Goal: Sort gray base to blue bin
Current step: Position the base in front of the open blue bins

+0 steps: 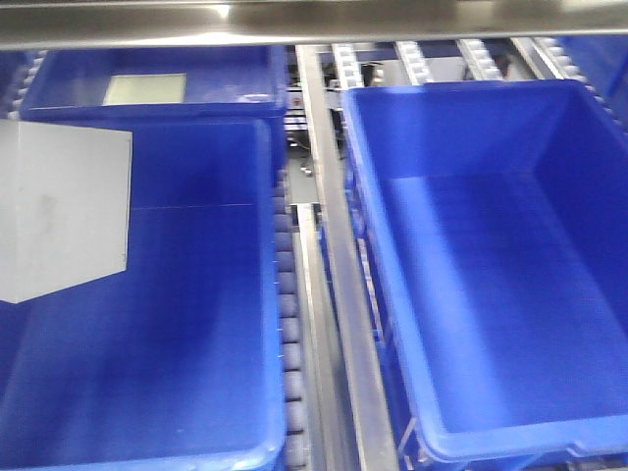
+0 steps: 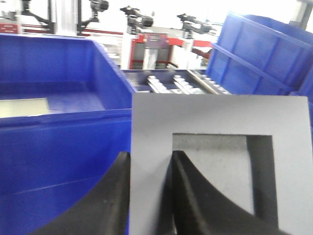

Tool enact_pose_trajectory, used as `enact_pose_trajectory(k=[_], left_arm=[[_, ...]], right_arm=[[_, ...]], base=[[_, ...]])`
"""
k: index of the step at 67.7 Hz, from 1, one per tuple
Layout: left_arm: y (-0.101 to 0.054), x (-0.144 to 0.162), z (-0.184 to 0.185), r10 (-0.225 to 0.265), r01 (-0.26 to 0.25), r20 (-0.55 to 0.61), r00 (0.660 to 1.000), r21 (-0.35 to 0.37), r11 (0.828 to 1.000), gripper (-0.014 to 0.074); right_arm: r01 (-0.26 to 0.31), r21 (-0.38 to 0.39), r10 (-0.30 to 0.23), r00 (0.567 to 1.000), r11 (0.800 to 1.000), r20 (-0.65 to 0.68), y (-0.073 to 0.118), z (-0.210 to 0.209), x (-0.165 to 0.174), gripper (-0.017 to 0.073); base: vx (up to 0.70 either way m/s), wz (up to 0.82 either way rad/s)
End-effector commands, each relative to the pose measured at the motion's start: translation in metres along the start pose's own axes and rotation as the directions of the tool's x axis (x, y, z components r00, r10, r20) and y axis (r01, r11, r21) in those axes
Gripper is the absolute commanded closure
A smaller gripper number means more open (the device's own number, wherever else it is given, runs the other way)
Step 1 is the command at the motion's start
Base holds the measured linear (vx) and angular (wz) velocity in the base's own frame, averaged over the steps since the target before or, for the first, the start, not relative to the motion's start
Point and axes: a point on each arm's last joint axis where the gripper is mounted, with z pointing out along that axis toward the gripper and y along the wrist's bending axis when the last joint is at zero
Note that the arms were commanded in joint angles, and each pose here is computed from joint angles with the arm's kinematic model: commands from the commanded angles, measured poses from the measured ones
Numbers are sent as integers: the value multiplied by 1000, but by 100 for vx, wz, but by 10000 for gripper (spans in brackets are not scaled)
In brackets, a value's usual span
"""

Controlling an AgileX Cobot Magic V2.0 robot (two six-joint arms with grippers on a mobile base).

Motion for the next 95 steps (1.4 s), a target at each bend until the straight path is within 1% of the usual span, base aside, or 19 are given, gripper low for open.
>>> enact_pose_trajectory(k=[1,36,95], left_arm=[[-5,-22,-5,-20,14,144,989,39,999,590],[-5,-22,-5,-20,14,144,989,39,999,590],[-5,-22,-5,-20,14,144,989,39,999,590]], right_arm=[[19,7,-20,997,1000,81,0,-1,-6,564],[19,7,-20,997,1000,81,0,-1,-6,564],[19,7,-20,997,1000,81,0,-1,-6,564]], base=[[-2,25],[-2,17],[0,-2]])
